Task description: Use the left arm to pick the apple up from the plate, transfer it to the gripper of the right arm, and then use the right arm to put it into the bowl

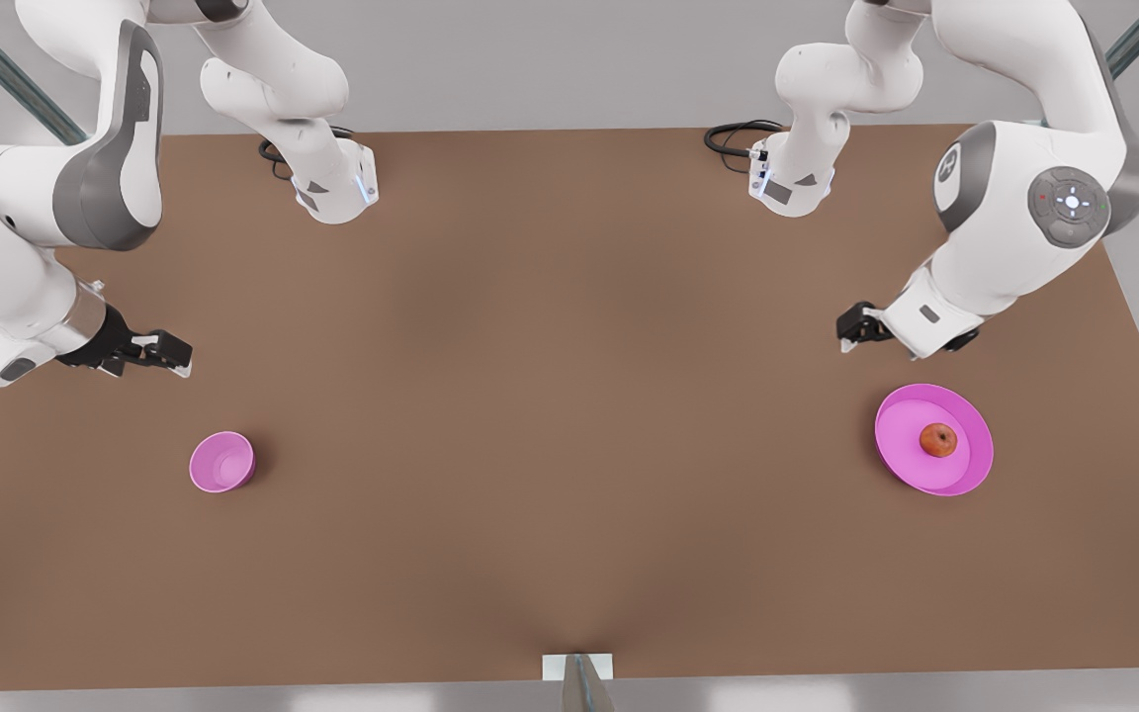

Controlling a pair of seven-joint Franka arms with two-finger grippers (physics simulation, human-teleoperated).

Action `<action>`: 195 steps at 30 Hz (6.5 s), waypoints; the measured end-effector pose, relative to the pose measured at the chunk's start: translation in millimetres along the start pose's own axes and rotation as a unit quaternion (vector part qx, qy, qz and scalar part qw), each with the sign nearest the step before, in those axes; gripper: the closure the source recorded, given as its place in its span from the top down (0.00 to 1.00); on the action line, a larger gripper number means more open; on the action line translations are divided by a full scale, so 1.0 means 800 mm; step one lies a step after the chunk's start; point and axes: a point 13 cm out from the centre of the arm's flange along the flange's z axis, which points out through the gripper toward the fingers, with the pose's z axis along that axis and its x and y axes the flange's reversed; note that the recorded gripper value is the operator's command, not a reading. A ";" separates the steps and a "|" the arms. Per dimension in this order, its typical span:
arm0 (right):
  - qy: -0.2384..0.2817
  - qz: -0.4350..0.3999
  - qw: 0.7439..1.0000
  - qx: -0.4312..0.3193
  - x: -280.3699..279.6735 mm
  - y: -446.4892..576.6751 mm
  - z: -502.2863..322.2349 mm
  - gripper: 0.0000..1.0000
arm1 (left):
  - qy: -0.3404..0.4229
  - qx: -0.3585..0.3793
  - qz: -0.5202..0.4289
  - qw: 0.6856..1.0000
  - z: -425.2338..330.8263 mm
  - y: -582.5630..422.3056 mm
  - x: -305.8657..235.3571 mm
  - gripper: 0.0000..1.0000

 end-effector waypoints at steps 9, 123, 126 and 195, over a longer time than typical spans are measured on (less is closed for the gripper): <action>-0.002 -0.001 1.000 0.001 -0.001 0.002 0.000 1.00 | 0.040 0.001 -0.111 0.993 0.169 0.167 -0.024 1.00; 0.012 0.017 0.740 -0.673 0.064 0.544 0.279 1.00 | -0.449 0.506 0.397 0.620 0.290 -0.577 -0.110 0.63; -0.020 0.019 0.733 -0.680 0.030 0.526 0.283 1.00 | -0.459 0.497 0.409 0.613 0.293 -0.578 -0.109 0.63; -0.147 -0.227 0.814 -0.514 -0.101 0.058 0.296 0.61 | -0.027 0.006 0.572 0.820 -0.033 0.051 -0.014 1.00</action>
